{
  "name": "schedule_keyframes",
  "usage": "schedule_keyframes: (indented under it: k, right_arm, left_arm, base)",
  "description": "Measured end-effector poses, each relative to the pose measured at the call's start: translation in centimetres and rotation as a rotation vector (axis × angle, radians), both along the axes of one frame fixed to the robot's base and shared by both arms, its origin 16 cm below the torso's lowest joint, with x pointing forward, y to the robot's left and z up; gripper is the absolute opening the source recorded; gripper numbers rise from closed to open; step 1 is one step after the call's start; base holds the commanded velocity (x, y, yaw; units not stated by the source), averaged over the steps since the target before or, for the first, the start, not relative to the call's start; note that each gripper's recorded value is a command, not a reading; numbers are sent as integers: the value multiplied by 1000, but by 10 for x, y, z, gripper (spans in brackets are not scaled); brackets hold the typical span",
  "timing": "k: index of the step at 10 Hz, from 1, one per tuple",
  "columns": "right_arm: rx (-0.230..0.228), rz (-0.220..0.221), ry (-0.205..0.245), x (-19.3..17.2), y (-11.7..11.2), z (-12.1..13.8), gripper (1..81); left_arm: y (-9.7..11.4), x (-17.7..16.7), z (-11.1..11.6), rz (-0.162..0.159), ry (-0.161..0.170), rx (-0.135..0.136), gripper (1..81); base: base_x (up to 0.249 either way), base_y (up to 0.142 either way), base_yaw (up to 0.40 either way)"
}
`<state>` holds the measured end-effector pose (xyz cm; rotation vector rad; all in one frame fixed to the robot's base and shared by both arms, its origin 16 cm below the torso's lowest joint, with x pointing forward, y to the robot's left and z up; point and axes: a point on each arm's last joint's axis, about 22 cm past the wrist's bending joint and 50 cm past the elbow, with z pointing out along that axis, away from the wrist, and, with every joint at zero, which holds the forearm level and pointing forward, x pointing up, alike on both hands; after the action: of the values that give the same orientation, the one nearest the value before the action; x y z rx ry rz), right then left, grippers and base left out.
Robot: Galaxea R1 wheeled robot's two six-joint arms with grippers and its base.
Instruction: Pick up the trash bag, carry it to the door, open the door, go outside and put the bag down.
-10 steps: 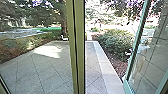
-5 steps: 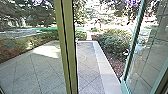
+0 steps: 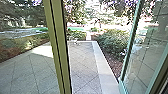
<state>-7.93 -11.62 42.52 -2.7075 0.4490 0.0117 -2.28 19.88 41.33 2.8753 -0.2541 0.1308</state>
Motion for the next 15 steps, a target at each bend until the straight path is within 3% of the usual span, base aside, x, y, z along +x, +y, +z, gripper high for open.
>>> schedule_keyframes:
  k: [12,15]
  right_arm:
    - [-9,4,0,0,-3,-1,811]
    - [-13,8,-1,-1,-5,-2,811]
  left_arm:
    - [0,0,0,1,-1,1,10]
    - [-8,0,1,0,0,-10,10]
  base:
    - [0,-134,0]
    - [0,-32,0]
